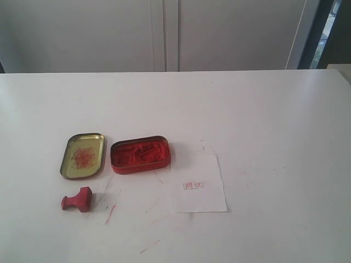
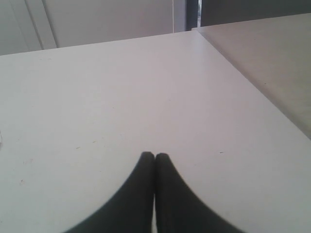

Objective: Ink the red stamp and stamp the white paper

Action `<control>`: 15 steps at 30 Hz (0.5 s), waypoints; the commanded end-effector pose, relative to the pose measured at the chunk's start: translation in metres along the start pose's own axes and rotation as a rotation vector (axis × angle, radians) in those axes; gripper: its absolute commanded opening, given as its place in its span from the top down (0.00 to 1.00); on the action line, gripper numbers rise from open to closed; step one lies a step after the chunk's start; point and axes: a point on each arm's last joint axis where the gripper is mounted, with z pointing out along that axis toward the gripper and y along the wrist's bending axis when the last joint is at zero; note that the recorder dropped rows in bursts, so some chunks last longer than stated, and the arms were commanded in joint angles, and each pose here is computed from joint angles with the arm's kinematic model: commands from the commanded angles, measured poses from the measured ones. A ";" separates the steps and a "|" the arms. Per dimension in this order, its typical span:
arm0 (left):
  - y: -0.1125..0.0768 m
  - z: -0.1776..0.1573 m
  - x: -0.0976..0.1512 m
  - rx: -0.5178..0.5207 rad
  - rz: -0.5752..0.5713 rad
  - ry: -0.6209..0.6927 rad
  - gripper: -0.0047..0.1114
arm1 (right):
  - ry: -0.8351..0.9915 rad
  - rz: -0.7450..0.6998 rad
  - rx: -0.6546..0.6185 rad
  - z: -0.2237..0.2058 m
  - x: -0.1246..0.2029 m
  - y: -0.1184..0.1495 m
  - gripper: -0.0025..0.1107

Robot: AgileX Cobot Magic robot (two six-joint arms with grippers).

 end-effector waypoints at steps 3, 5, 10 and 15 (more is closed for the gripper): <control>0.000 0.001 0.001 -0.002 -0.069 -0.007 0.96 | -0.016 -0.017 0.005 0.000 0.000 0.000 0.98; 0.000 0.001 0.001 -0.004 -0.118 -0.006 0.96 | -0.016 -0.017 0.005 0.000 0.000 0.000 0.98; 0.000 0.001 0.001 -0.003 -0.230 -0.006 0.96 | -0.016 -0.017 0.005 0.000 0.000 0.000 0.98; 0.000 0.001 0.001 -0.003 -0.262 -0.007 0.96 | -0.016 -0.017 0.005 0.000 0.000 0.000 0.98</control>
